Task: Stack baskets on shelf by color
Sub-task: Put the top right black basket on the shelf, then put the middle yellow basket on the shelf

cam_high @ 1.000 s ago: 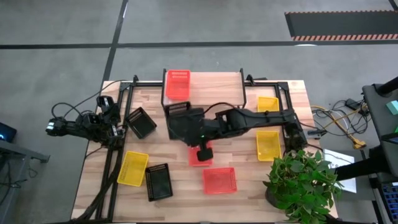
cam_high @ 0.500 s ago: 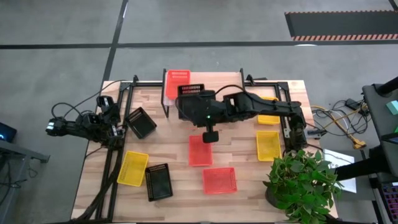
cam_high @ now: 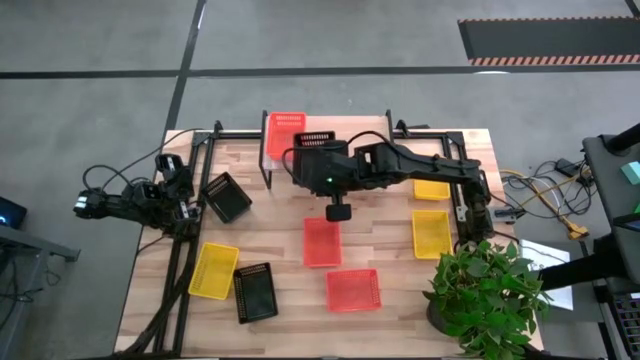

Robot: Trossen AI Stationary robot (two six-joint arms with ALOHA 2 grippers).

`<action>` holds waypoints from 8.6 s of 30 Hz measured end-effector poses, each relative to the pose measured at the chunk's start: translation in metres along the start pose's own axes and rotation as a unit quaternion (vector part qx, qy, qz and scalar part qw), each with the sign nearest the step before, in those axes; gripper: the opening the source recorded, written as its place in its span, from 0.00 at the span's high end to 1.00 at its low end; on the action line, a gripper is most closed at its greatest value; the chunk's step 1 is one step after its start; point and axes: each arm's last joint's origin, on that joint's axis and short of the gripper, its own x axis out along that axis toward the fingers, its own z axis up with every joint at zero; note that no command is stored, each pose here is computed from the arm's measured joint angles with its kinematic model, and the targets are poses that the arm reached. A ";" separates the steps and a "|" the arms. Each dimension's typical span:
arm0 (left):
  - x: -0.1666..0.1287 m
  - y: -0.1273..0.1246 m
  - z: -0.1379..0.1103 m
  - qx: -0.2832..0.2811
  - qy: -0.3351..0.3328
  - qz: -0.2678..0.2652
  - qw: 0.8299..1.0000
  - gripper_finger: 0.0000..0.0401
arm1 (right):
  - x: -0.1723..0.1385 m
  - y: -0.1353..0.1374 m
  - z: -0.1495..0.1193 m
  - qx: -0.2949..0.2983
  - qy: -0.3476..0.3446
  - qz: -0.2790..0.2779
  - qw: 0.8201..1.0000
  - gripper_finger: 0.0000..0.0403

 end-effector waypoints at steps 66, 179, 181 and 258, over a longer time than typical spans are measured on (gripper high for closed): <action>0.000 0.000 0.000 0.000 -0.001 0.001 1.000 0.98 | 0.079 -0.083 -0.107 0.068 -0.070 -0.008 0.995 0.98; 0.000 0.000 0.001 -0.002 -0.004 0.002 1.000 0.98 | 0.041 0.069 -0.127 0.443 0.363 0.001 0.820 0.60; 0.000 0.000 0.001 -0.002 -0.004 0.002 1.000 0.98 | 0.044 0.072 -0.133 0.441 0.379 0.006 0.814 0.60; 0.000 0.000 0.001 -0.001 -0.004 0.002 1.000 0.98 | 0.076 0.187 -0.247 0.091 0.499 0.159 0.847 0.73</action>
